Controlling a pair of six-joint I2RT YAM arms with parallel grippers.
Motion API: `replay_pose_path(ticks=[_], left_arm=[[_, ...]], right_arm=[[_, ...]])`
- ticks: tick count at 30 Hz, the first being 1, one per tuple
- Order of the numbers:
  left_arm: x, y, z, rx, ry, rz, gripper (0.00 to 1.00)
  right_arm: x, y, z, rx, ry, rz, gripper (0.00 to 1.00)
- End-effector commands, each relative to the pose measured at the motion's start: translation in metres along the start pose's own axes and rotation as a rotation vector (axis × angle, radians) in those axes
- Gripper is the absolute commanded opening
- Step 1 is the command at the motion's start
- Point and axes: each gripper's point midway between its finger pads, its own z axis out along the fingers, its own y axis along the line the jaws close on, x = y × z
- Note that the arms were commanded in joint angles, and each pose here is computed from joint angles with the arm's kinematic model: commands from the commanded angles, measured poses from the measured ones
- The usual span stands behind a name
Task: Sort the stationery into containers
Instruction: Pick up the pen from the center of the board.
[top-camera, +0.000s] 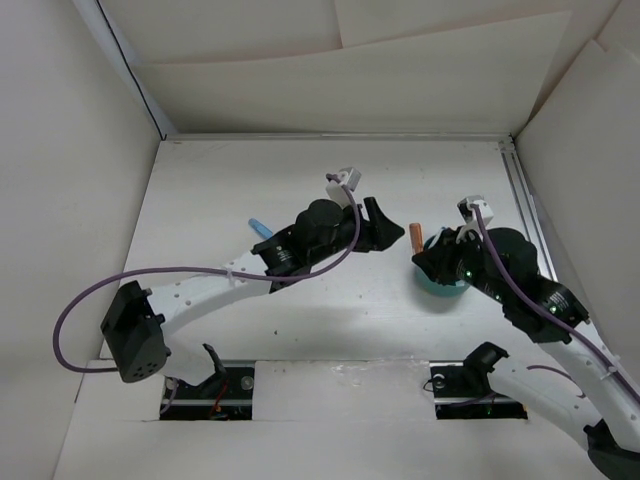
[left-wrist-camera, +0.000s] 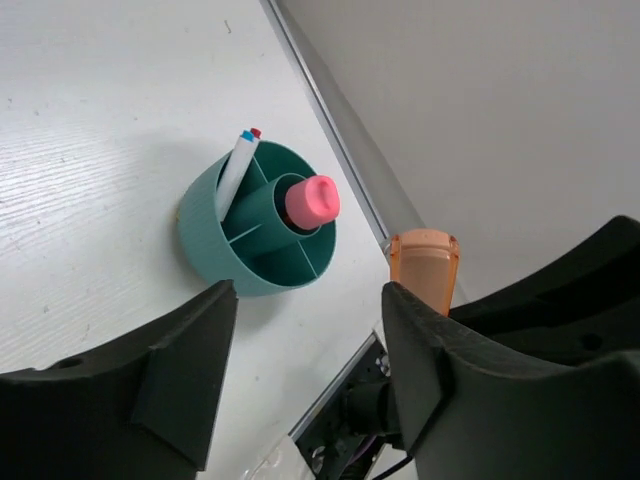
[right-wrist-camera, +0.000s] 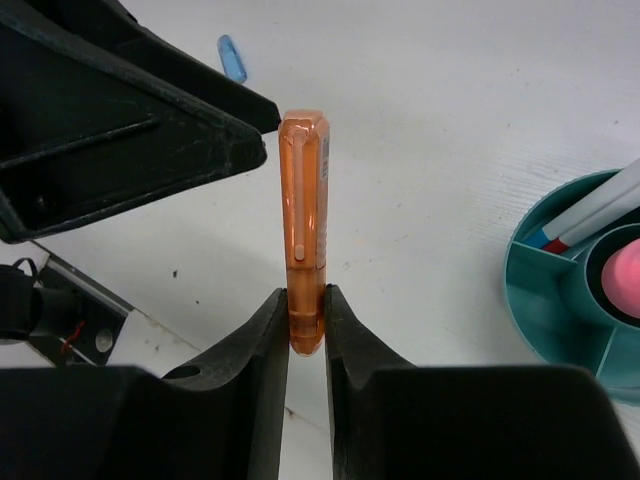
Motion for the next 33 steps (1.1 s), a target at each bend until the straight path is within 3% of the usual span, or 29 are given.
replay_pose_path(ticks=[1, 5, 20, 33], left_arm=[[-0.015, -0.036, -0.018, 0.116, -0.003, 0.036, 0.58], [-0.018, -0.041, -0.017, 0.142, 0.010, 0.036, 0.61], [-0.011, -0.052, 0.005, 0.230, 0.085, 0.018, 0.60], [-0.008, -0.049, 0.012, 0.228, 0.085, 0.017, 0.38]], right_arm=[[-0.011, 0.011, -0.007, -0.040, -0.011, -0.033, 0.00], [-0.012, 0.014, -0.010, -0.055, -0.006, -0.042, 0.00], [-0.005, 0.025, -0.007, -0.119, 0.033, -0.052, 0.00], [-0.005, 0.023, -0.004, -0.107, 0.038, -0.052, 0.00]])
